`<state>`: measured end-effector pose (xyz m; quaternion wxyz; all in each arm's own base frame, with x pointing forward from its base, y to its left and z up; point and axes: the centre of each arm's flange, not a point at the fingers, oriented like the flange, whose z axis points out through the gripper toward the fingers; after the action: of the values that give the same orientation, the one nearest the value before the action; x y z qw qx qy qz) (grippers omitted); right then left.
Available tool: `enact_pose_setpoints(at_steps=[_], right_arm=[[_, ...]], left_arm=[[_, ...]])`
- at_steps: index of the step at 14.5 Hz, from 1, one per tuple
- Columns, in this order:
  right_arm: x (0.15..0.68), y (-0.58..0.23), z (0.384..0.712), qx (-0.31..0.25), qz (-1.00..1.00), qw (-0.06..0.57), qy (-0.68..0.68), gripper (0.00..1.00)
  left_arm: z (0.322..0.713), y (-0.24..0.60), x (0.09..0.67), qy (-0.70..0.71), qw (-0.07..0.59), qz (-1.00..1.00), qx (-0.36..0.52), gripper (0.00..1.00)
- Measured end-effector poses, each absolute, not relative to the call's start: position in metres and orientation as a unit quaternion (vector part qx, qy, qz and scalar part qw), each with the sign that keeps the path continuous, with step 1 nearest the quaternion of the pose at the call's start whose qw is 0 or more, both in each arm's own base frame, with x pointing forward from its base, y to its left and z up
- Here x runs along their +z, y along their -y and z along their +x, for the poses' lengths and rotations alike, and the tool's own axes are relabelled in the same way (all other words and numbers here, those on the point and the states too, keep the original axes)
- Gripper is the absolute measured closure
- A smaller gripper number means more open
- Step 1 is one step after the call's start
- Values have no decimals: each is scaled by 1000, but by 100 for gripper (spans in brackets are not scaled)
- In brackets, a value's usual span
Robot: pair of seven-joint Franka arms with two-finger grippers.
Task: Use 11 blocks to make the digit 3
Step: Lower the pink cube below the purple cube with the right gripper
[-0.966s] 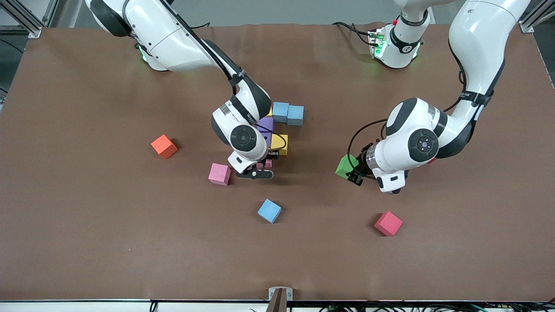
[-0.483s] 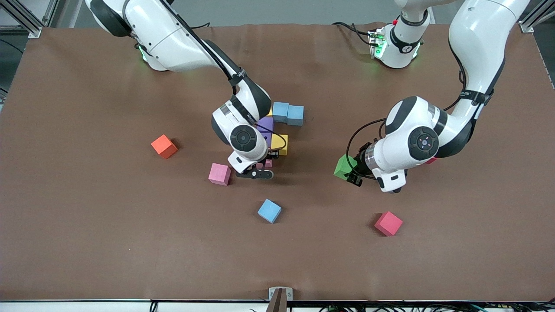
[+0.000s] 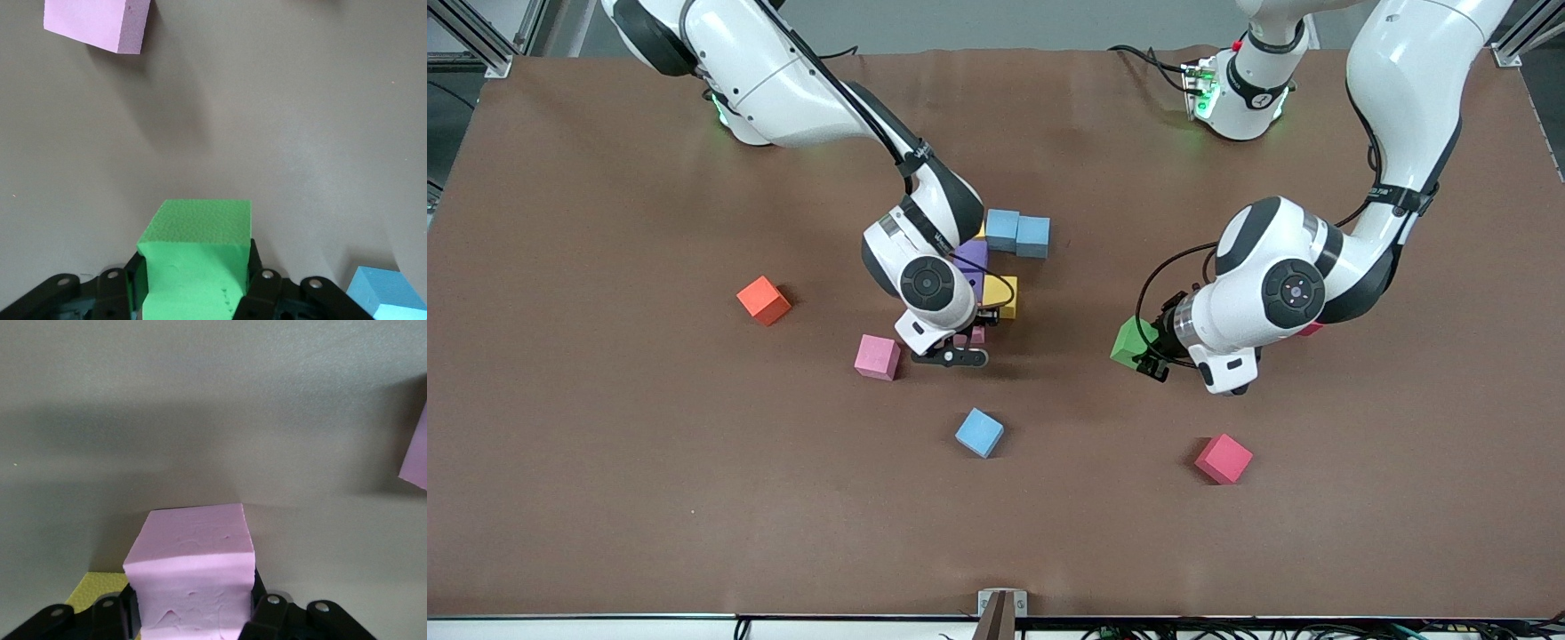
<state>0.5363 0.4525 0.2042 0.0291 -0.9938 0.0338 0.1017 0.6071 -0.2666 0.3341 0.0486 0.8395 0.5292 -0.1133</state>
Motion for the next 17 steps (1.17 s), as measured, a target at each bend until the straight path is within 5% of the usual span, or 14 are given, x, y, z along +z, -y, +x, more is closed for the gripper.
enact_pose_setpoints(at_steps=[5, 10, 17], right_arm=[[204, -455, 534, 102, -994, 28, -32, 41], [208, -459, 535, 98, -994, 32, -30, 0], [284, -446, 578, 96, -994, 32, -46, 0]], left_arm=[[607, 268, 334, -528, 49, 840, -113, 44], [606, 268, 334, -528, 49, 840, -113, 44], [606, 269, 334, -527, 49, 841, -113, 44]])
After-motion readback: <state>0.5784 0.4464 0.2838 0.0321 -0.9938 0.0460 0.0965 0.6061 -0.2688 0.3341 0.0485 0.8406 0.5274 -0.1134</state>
